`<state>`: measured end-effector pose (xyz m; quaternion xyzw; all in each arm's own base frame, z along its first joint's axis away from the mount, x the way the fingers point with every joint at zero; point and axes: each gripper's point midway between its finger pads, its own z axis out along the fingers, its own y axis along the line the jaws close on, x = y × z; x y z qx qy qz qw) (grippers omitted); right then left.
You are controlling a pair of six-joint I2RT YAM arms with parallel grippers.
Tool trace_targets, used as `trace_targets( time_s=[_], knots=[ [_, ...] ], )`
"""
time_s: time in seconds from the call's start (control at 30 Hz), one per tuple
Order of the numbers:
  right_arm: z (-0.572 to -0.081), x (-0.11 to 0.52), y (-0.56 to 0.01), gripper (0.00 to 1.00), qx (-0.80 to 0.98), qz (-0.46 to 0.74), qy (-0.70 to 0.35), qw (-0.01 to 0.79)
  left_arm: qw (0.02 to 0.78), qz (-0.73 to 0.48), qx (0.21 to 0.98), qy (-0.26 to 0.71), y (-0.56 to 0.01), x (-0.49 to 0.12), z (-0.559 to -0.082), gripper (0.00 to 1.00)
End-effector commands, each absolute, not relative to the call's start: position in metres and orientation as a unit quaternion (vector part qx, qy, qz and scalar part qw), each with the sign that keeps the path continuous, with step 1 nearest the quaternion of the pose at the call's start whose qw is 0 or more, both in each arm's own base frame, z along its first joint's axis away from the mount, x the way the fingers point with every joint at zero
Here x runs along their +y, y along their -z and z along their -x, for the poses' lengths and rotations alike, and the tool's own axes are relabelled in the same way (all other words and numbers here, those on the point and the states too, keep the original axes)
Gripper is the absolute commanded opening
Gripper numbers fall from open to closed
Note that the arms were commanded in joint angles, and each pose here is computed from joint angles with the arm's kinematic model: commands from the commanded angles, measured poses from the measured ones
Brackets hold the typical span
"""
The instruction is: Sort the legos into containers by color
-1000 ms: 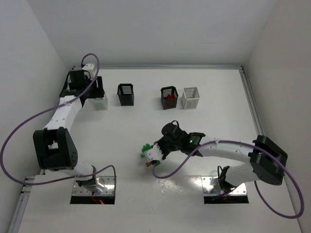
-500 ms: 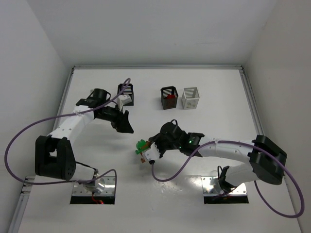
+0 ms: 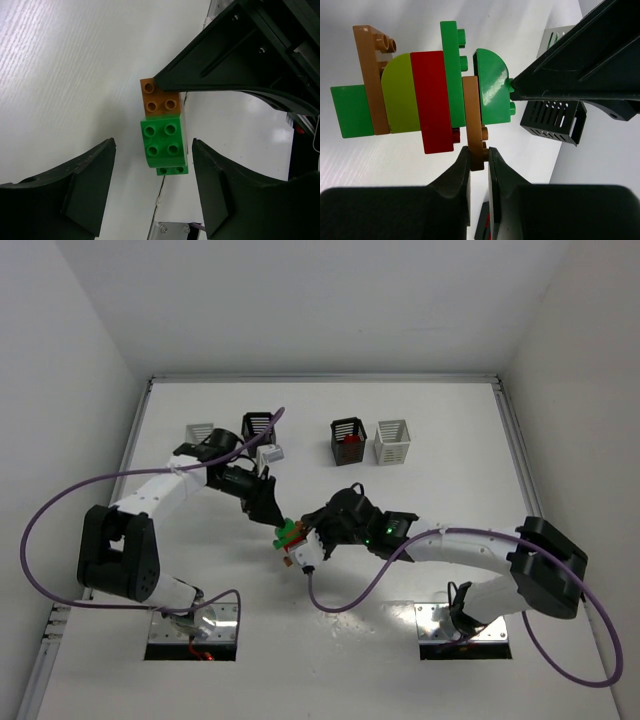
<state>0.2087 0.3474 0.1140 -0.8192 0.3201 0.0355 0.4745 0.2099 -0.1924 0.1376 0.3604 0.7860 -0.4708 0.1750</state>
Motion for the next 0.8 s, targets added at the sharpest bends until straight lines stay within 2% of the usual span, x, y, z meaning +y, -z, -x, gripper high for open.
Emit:
trace_targets(
  time_s=[0.0, 0.3, 0.4, 0.43, 0.47, 0.6, 0.77],
  knots=[
    [-0.217, 0.365, -0.144, 0.00, 0.301, 0.801, -0.025, 0.517, 0.179, -0.378, 0.763, 0.493, -0.149, -0.204, -0.207, 0.68],
    [-0.220, 0.367, -0.144, 0.00, 0.302, 0.798, -0.021, 0.520, 0.164, -0.393, 0.758, 0.494, -0.146, -0.212, -0.199, 0.68],
    [-0.220, 0.366, -0.142, 0.00, 0.302, 0.798, -0.021, 0.520, 0.164, -0.393, 0.758, 0.494, -0.146, -0.212, -0.199, 0.60],
    [-0.220, 0.366, -0.142, 0.00, 0.302, 0.798, -0.021, 0.520, 0.164, -0.393, 0.758, 0.494, -0.146, -0.212, -0.199, 0.55],
    [-0.220, 0.366, -0.142, 0.00, 0.302, 0.798, -0.021, 0.520, 0.160, -0.391, 0.759, 0.495, -0.143, -0.212, -0.199, 0.44],
    [-0.214, 0.362, -0.139, 0.00, 0.300, 0.802, -0.027, 0.516, 0.171, -0.378, 0.763, 0.496, -0.148, -0.209, -0.213, 0.28],
    [-0.200, 0.355, -0.130, 0.00, 0.282, 0.816, -0.038, 0.504, 0.182, -0.344, 0.769, 0.507, -0.158, -0.191, -0.240, 0.21]
  ],
)
